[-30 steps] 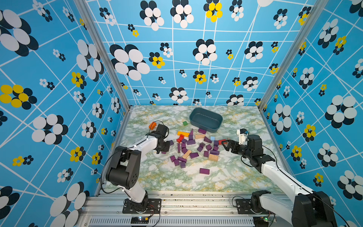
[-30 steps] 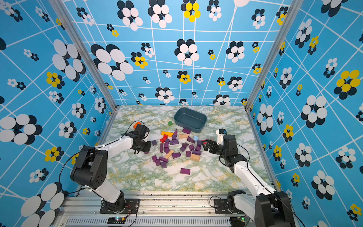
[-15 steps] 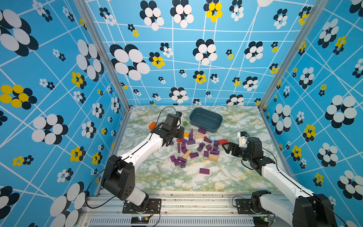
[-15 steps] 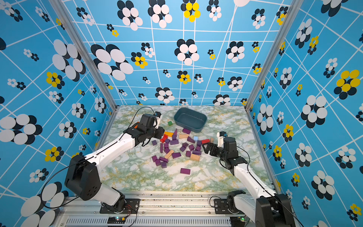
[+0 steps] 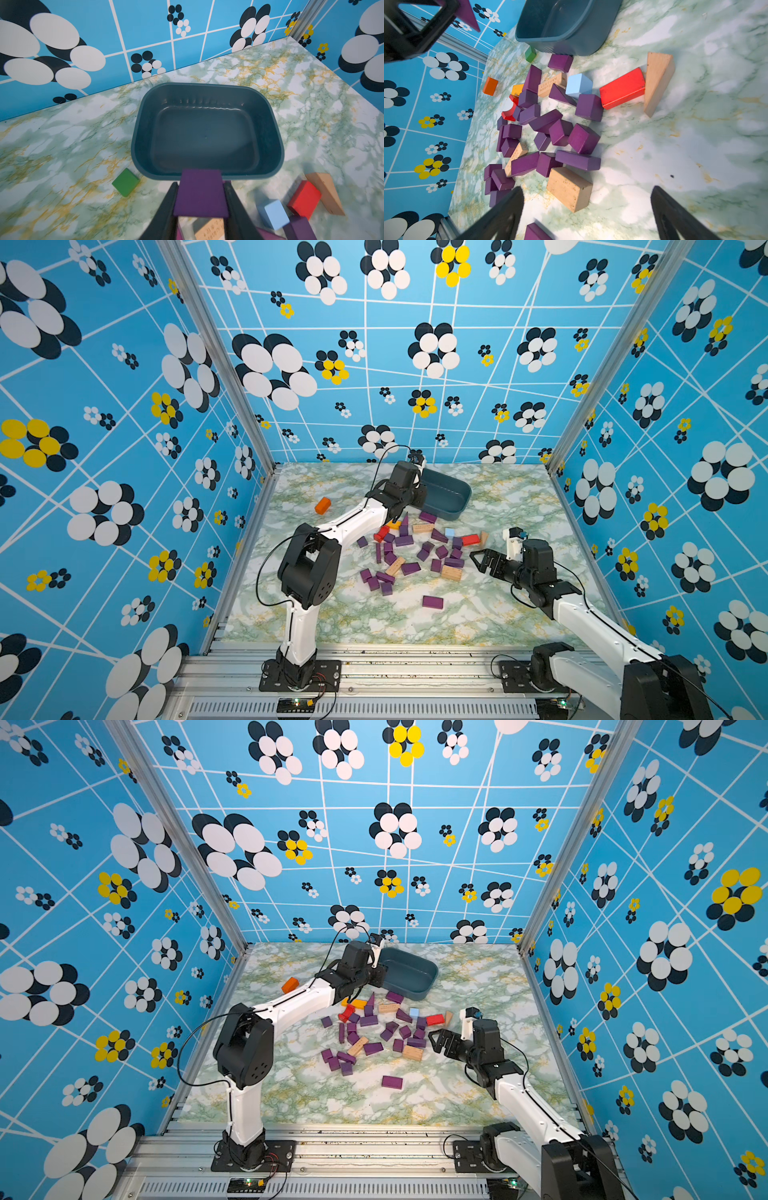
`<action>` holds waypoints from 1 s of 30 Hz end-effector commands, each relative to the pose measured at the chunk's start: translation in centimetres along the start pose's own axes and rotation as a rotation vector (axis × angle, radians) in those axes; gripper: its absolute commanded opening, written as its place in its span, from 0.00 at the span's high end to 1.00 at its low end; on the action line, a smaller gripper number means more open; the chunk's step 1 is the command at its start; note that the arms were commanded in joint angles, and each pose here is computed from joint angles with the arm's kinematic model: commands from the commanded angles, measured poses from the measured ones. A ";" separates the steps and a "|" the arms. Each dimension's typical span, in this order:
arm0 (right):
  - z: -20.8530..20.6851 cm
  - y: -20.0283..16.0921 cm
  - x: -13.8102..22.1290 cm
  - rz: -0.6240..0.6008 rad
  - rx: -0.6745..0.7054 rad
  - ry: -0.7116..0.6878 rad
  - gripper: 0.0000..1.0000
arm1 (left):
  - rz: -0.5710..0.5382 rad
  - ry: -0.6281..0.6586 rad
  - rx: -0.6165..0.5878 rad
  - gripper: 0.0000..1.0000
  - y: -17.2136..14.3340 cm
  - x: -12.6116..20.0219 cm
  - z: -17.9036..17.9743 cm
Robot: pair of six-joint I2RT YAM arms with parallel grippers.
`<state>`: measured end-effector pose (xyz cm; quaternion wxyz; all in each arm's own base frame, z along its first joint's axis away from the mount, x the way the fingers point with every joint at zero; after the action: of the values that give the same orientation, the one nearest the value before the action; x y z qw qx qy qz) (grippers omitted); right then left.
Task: Pick purple bricks into the storage bin
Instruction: Place the building block in the storage box.
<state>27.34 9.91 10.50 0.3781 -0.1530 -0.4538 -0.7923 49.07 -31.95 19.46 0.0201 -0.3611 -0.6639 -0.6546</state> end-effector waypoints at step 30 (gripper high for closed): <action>-1.0 -0.3 -0.8 0.073 0.008 -0.081 0.06 | -0.236 0.138 -0.219 0.04 3.6 6.0 -0.8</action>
<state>27.56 9.78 9.04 0.3858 -0.1856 -0.4436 -0.7874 48.69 -31.39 21.39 -0.0260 -0.2685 -0.6203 -0.7365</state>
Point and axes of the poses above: each gripper's point midway between its finger pads, its own x axis back along the fingers, its own z axis along the line the jaws close on, y = z × x, the point moved 2 cm from there along x, back along the fingers, and after that the axes turned 3 degrees about x, right-handed, at the moved point
